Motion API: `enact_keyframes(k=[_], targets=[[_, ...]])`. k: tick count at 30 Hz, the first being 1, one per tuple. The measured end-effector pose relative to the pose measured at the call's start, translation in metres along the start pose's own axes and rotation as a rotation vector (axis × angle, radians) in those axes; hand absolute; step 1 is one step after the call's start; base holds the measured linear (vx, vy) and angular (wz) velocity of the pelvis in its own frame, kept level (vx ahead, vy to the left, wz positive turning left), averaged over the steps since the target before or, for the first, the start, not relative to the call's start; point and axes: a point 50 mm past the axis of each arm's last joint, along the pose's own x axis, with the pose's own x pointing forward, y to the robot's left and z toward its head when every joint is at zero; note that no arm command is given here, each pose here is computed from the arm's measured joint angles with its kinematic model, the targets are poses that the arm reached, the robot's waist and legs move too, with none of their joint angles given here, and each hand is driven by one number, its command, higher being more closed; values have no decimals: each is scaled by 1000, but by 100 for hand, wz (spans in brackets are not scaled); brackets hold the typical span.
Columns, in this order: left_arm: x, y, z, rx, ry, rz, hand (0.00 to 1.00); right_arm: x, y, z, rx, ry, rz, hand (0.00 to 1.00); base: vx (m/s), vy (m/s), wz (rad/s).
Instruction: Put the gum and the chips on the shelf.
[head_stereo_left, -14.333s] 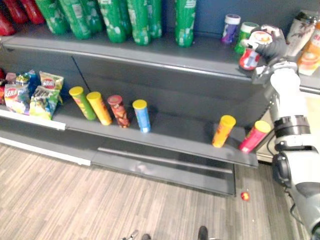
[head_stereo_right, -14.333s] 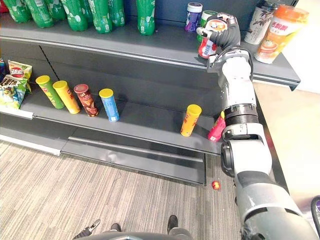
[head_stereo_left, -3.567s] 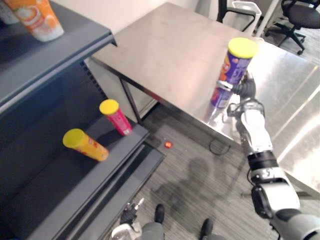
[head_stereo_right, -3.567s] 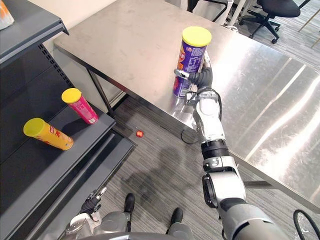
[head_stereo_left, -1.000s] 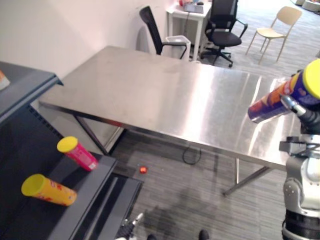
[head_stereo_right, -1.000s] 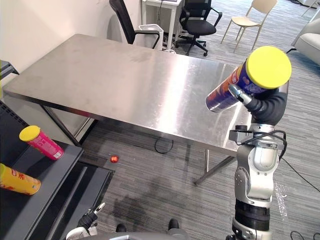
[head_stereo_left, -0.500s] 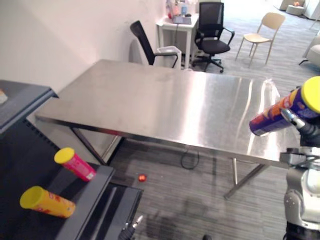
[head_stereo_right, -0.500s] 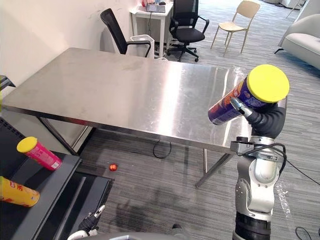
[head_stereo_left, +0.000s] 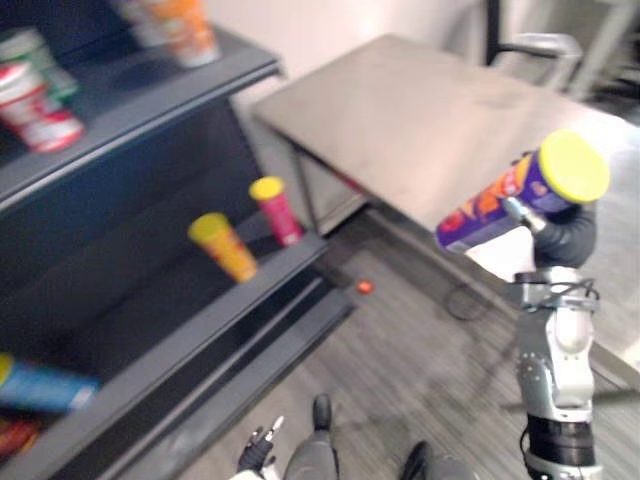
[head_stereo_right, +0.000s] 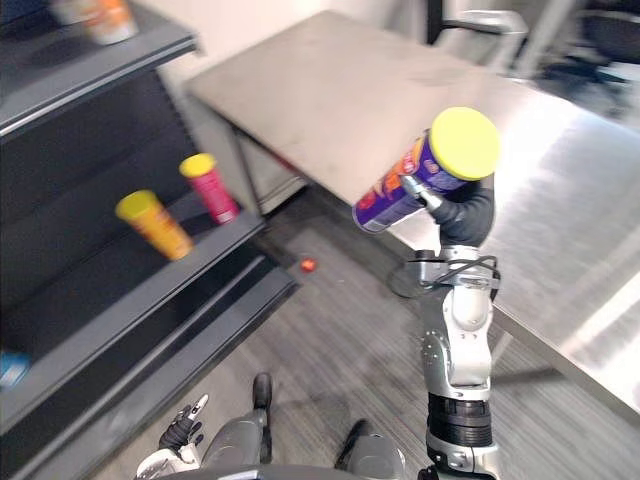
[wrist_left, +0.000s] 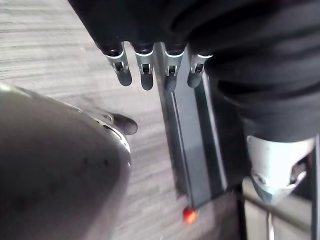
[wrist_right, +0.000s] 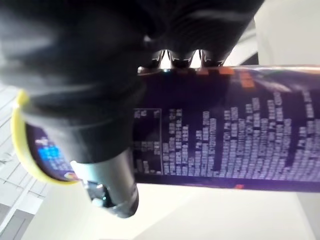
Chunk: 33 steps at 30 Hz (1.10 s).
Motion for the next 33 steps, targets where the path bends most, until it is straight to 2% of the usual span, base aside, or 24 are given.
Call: enact_keyframes(k=[3, 6, 11, 18, 23, 33], targets=[[-11, 14, -30, -18, 92, 40, 0, -3, -8, 0, -17, 8, -35, 100, -118, -137, 143], [-13, 16, -38, -37, 123, 45, 0, -7, -24, 3, -84, 5, -107, 100, -108, 31, 116], [-13, 20, -37, -59, 120, 66, 0, -15, -35, 1, -99, 30, -169, 100, -136, 189, 93], [-11, 28, -28, 22, 103, 74, 0, -31, -40, -9, -134, 96, -212, 100, -95, 175, 9], [-10, 34, -22, 44, 89, 85, 0, -37, -38, -12, -196, 126, -202, 100, -50, 94, -16], [-8, 26, -10, 7, 26, 59, 0, -37, -27, -29, -170, 191, -137, 100, 33, 63, 2]])
